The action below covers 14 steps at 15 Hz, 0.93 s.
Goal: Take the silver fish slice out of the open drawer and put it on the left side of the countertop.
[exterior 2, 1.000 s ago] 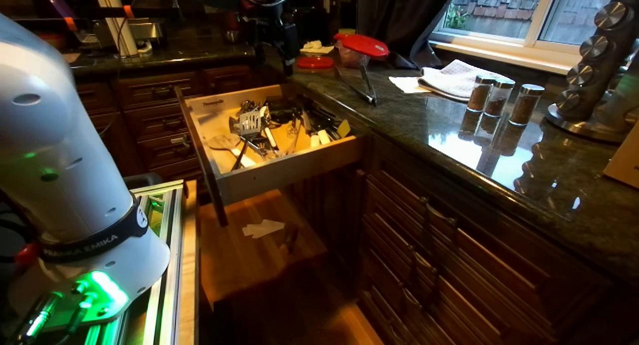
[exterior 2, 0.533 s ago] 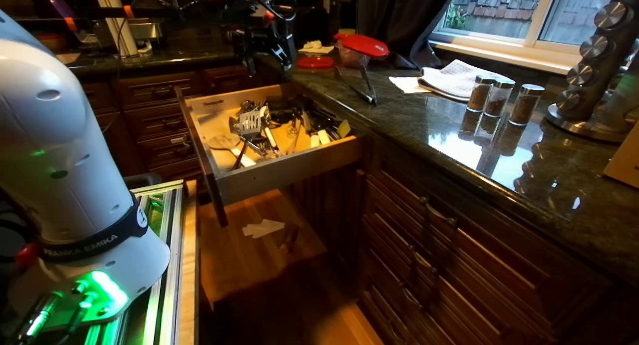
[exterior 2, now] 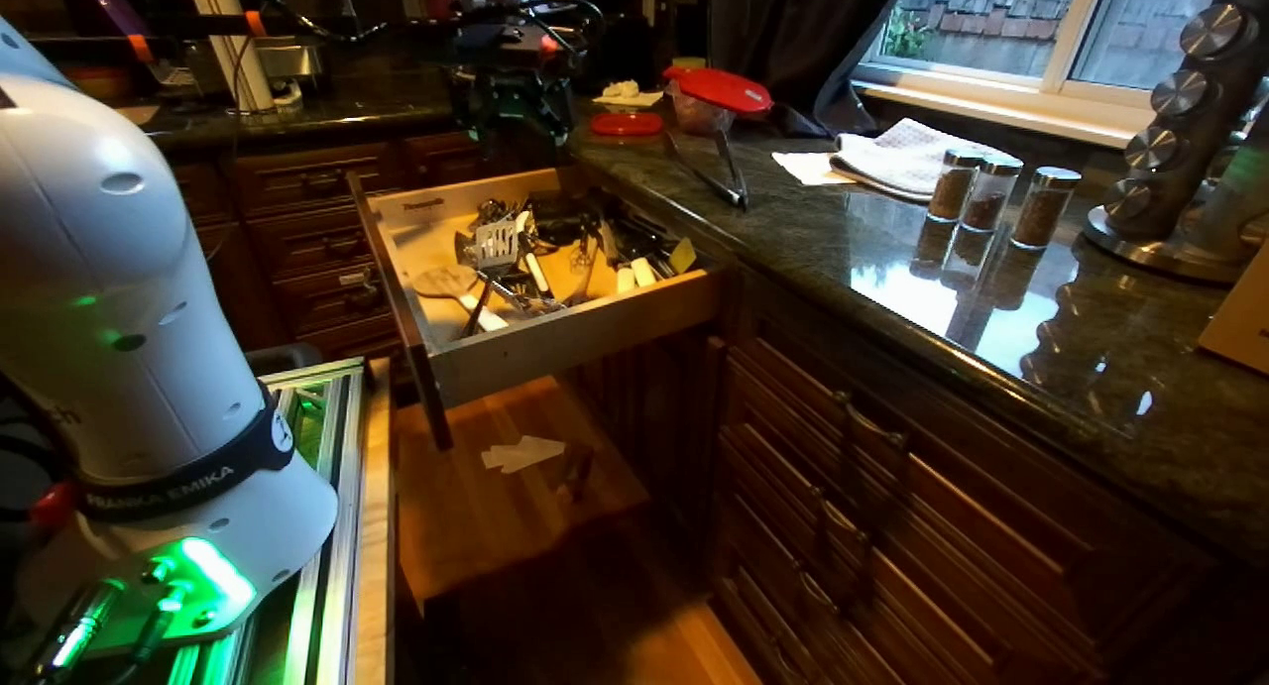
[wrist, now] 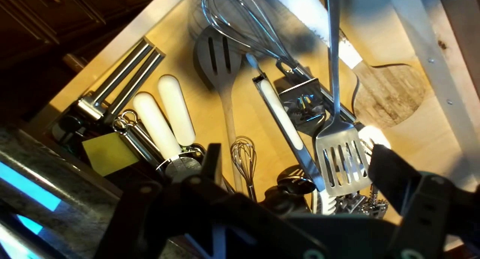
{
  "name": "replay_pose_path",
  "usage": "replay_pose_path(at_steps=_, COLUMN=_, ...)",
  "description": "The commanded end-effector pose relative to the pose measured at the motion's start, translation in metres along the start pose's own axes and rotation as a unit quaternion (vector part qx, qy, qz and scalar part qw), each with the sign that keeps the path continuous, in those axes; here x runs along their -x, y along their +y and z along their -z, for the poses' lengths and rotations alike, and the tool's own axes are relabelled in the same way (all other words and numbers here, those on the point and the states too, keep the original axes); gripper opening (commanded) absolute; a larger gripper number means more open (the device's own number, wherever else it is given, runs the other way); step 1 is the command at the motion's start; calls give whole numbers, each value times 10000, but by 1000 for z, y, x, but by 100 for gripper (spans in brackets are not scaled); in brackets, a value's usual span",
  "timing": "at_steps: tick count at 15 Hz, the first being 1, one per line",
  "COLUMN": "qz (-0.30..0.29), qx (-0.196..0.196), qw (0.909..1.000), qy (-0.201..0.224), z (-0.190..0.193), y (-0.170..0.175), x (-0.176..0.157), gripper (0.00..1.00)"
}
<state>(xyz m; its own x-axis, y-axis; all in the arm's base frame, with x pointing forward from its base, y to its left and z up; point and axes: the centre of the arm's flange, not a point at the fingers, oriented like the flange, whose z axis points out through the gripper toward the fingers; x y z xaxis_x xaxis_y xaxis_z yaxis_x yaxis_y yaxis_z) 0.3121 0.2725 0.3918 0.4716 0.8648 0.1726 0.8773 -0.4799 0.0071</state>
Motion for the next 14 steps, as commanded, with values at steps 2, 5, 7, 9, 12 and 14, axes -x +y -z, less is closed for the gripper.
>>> replay_pose_path(at_steps=2, qz=849, qx=-294, qw=9960, qy=30, z=-14, y=-6, x=-12, gripper=100)
replay_pose_path(at_steps=5, qz=1613, qx=-511, qw=9856, qy=-19, z=-37, y=-27, x=-32, gripper=100)
replay_pose_path(at_steps=7, qz=2130, qx=-673, qw=9747, qy=-102, z=-50, y=-39, x=-42, gripper=100)
replay_pose_path(at_steps=9, qz=2600, qx=-914, qw=9610, qy=-206, z=-63, y=-48, x=-49, gripper=100)
replay_pose_path(at_steps=12, qz=2863, qx=-1288, qw=9492, qy=-229, z=-84, y=-56, x=-56, gripper=100)
replay_pose_path(at_steps=14, qz=2904, qx=-1491, qw=9447, qy=-303, z=-100, y=-58, x=-58, gripper=100)
